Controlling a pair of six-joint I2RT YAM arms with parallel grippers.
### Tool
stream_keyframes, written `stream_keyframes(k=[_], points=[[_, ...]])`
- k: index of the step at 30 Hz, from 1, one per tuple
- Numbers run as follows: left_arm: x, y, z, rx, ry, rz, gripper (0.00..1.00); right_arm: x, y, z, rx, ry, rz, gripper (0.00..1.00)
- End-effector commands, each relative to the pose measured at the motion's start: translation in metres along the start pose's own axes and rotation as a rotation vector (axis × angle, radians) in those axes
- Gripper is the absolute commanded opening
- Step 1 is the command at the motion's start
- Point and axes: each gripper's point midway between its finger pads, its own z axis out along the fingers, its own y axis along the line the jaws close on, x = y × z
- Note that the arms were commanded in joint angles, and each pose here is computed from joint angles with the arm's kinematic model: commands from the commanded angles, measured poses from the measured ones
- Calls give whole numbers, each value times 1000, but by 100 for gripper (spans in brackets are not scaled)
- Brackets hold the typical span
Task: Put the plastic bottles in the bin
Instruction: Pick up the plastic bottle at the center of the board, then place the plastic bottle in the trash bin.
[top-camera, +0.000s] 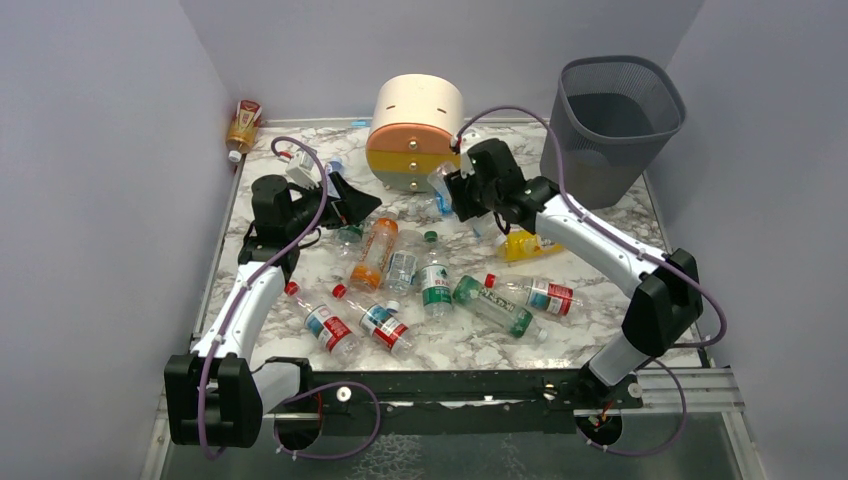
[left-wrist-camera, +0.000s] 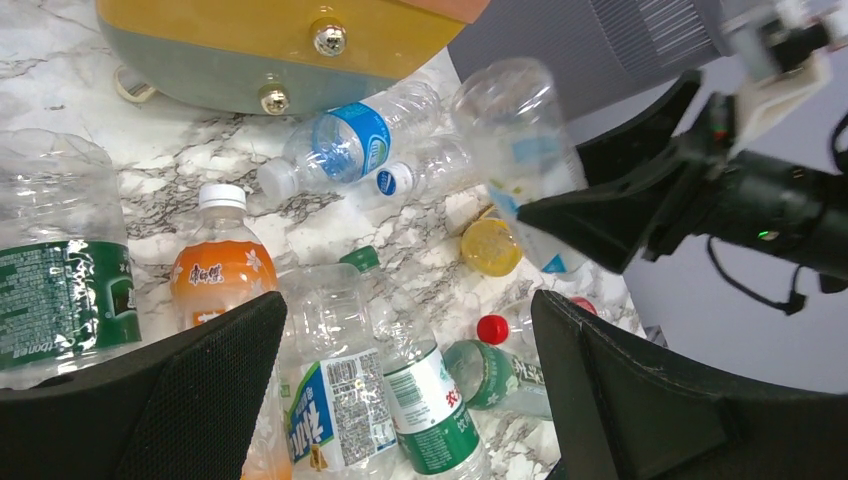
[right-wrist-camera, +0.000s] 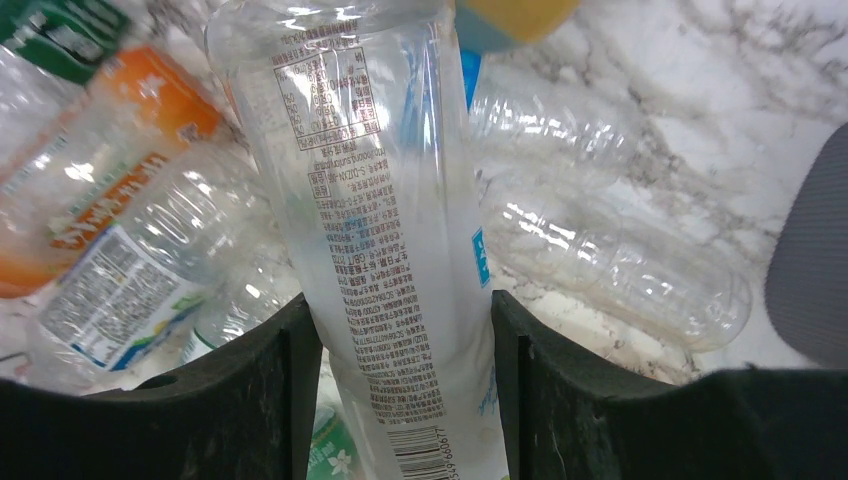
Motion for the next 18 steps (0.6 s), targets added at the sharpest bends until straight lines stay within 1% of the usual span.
stream_keyframes(k=[1,6,10,14,18], points=[[2,-3,0,22,-3,3,99,-62,-11,-42,38,-163,17,31],[1,-4,-1,23,-5,6,99,-109,-31,-69,92,-279,32,31],[1,-6,-2,24,-2,12,99,-136,-55,-83,126,-349,64,31],[1,-6,-3,16,1,17,99,-166,-88,-104,161,-436,112,31],[1,-5,-4,10,9,16,99,-189,-136,-124,214,-525,189,31]])
